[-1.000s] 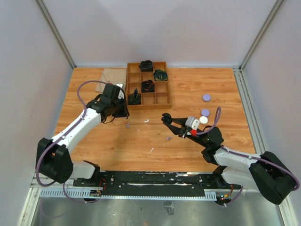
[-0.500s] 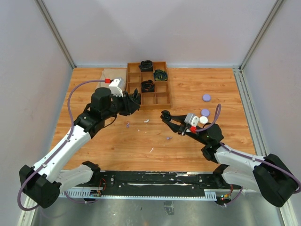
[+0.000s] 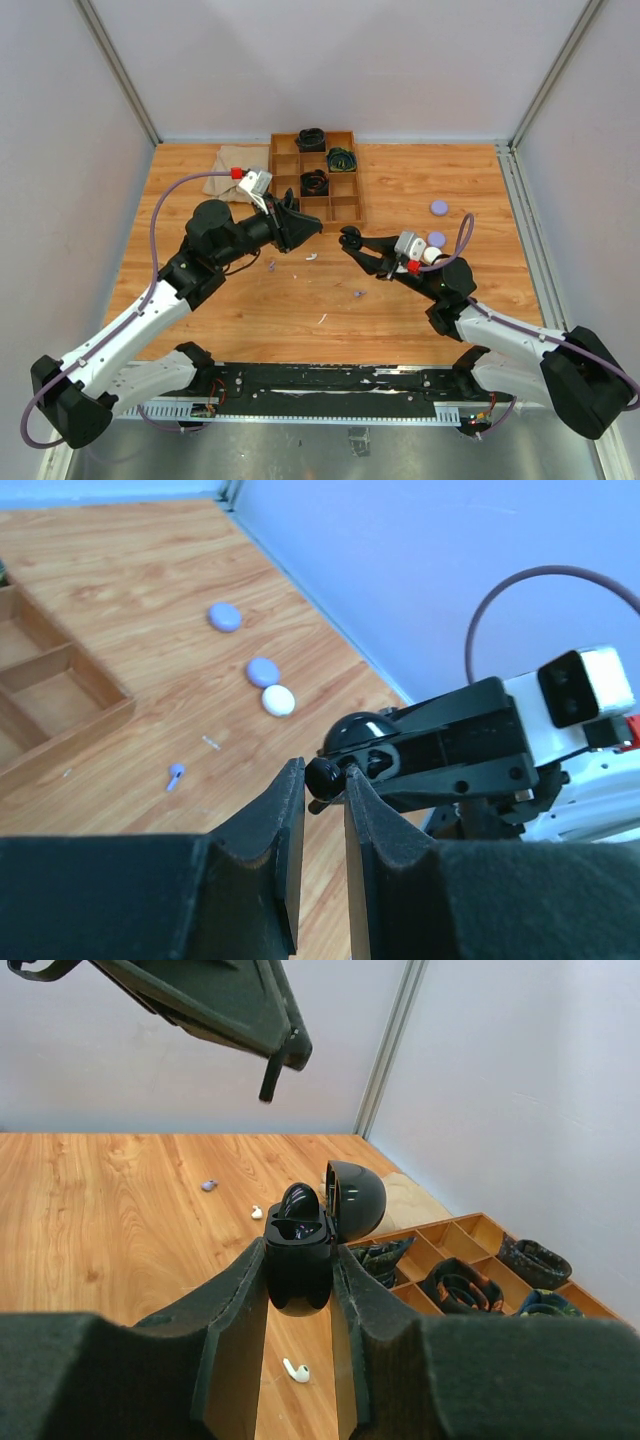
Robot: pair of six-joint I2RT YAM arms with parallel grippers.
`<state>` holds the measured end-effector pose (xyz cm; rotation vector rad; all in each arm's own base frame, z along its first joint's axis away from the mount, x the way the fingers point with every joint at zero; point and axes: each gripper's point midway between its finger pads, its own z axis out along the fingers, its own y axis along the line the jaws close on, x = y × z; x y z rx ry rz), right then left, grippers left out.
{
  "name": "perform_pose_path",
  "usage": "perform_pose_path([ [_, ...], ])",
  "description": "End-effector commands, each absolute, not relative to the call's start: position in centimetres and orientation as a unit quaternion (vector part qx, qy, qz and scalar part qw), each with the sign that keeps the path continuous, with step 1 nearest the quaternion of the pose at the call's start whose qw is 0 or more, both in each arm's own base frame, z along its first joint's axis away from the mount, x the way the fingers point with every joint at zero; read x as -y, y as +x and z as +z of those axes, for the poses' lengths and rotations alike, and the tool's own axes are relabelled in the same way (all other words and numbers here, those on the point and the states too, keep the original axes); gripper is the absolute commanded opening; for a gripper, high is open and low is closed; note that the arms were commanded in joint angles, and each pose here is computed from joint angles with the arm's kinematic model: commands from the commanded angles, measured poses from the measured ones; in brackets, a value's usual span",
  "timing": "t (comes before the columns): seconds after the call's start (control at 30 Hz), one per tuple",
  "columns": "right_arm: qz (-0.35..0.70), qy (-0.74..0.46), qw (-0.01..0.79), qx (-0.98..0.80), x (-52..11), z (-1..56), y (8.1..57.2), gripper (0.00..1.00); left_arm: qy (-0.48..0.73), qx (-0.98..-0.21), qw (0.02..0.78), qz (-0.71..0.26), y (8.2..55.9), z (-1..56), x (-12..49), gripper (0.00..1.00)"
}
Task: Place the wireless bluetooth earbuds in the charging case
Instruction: Place the earbud in the charging case.
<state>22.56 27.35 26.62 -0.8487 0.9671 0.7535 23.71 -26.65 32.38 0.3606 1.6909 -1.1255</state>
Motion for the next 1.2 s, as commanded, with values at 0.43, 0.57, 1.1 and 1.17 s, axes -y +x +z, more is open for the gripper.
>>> perform_pose_path([
  [0.43, 0.383, -0.367, 0.745, -0.404, -28.1, 29.7, 21.6, 0.01, 0.184, -0.635, 0.527, -0.535, 21.3, 35.0, 31.8, 0.22],
  [0.57, 0.386, -0.365, 0.746, -0.401, -28.0, 29.8, 21.5, 0.01, 0.183, -0.636, 0.525, -0.536, 21.3, 34.6, 32.4, 0.22],
  [1.1, 0.39, -0.359, 0.751, -0.394, -27.8, 30.1, 21.2, 0.01, 0.171, -0.654, 0.524, -0.519, 22.0, 32.8, 32.9, 0.22],
  [1.17, 0.39, -0.358, 0.752, -0.394, -27.7, 30.1, 21.2, 0.01, 0.171, -0.654, 0.524, -0.518, 22.0, 32.7, 32.9, 0.22],
])
